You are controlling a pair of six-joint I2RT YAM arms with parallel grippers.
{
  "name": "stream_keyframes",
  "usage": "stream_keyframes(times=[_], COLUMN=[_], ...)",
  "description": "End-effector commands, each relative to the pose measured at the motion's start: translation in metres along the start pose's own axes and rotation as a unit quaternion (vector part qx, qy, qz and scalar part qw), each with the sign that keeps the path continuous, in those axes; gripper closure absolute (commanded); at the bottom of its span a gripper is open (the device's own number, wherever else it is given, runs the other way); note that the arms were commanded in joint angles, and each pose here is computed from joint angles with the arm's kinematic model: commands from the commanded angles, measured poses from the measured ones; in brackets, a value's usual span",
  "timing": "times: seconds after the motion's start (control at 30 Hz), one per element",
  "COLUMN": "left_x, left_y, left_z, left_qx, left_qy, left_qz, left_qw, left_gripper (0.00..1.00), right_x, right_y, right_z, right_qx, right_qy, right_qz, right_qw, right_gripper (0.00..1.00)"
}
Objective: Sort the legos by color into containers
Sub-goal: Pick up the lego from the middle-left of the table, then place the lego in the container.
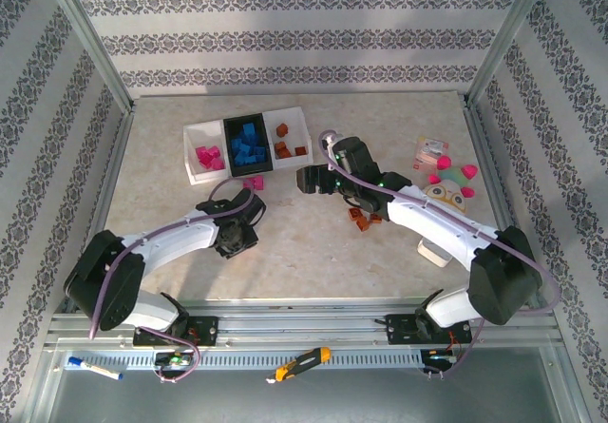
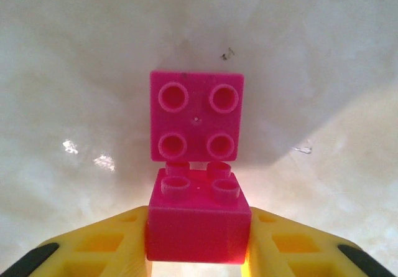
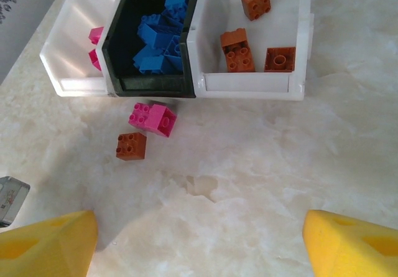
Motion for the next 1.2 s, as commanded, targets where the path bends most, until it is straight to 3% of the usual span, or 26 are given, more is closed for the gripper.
stream_keyframes(times=[0.0,0.23,0.57,0.87,1.17], left_x=[0.007,0.029,0.128,0.220,0.273], left_y=[-0.026,-0.062,-0.077,-0.062,-0.034], left_z=[0.003,-0.010,-0.044,-0.074,-0.098], left_qx=[0.006,-0.006,-0.036,-0.019,-0.014], left_qy=[0.016,0.047,0.044,0.048,0.066], left_qz=[-0.028,-0.070,-0.115,-0.131,-0.131], left_qw=[0.999,0.996,0.992,0.990,0.989], left_gripper=[0.66,0.67,0.68,0.66,0.61], right_x=[0.008,0.018,0.036,0.044,0.057], right_y=[-0.010,-0.011,-0.011,-0.009,-0.002], right_z=[0.004,0.009,0.022,0.023,0.029], right_qx=[0.013,0.022,0.053,0.051,0.069], right_qy=[-0.003,0.002,0.000,0.001,-0.008], right_qz=[-0.015,-0.020,-0.033,-0.034,-0.036], right_qw=[1.000,1.000,0.998,0.998,0.997], right_gripper=[0.14,0.14,0.14,0.13,0.13])
Point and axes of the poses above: each hand's point on the last joint's axis, 136 mm out from that joint toward the fingers, its own y axis out along the fingers, its own z axis along the line the jaws close on, x = y × z, the point moved 3 cm from there along -y, back along the fingers, and after that the axes turned 11 degrees about -y, right-handed, at the moved point
